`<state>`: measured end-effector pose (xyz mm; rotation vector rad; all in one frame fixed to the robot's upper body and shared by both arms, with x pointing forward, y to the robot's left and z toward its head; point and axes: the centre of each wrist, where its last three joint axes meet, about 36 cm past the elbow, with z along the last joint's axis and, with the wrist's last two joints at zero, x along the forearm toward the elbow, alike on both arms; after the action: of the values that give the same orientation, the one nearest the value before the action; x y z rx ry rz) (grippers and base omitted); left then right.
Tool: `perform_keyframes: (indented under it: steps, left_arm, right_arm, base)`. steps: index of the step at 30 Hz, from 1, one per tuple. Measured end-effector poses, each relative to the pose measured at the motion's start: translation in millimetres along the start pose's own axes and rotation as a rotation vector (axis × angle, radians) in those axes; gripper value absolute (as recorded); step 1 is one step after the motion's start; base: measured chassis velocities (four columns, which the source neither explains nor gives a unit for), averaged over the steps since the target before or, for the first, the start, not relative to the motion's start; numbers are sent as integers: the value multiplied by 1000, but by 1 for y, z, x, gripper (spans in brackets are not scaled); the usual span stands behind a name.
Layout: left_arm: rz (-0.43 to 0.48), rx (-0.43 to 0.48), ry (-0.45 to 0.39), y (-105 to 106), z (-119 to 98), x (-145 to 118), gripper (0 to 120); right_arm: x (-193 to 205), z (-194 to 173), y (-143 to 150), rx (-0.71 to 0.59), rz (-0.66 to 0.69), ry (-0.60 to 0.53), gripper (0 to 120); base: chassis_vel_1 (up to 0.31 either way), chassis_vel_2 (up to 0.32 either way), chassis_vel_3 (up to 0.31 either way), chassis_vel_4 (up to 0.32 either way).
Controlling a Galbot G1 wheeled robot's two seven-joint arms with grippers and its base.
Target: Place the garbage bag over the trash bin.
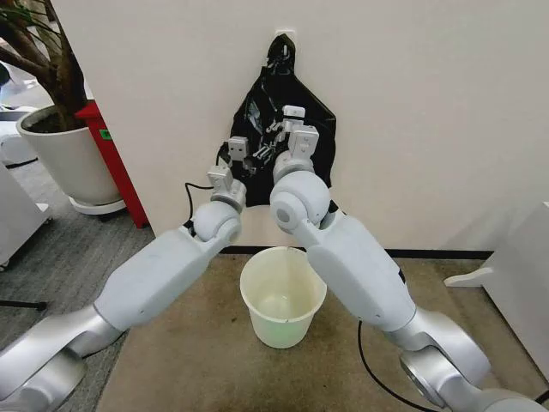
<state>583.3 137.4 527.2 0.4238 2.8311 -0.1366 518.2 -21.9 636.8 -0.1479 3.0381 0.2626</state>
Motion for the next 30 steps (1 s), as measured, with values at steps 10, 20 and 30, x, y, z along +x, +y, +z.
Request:
perform_keyframes:
  steps: [10, 20, 30]
  left_arm:
    - [-27, -3, -31, 5, -12, 17, 20]
    - [-50, 3, -65, 20, -26, 30, 0]
    - [-61, 55, -89, 30, -36, 49, 0]
  right_arm:
    - [-3, 10, -10, 18, 18, 0, 0]
    - [-4, 11, -8, 18, 14, -11, 0]
    - [12, 18, -37, 41, 36, 2, 0]
  base:
    - [0, 0, 0, 0]
    - [0, 0, 0, 0]
    - [0, 0, 0, 0]
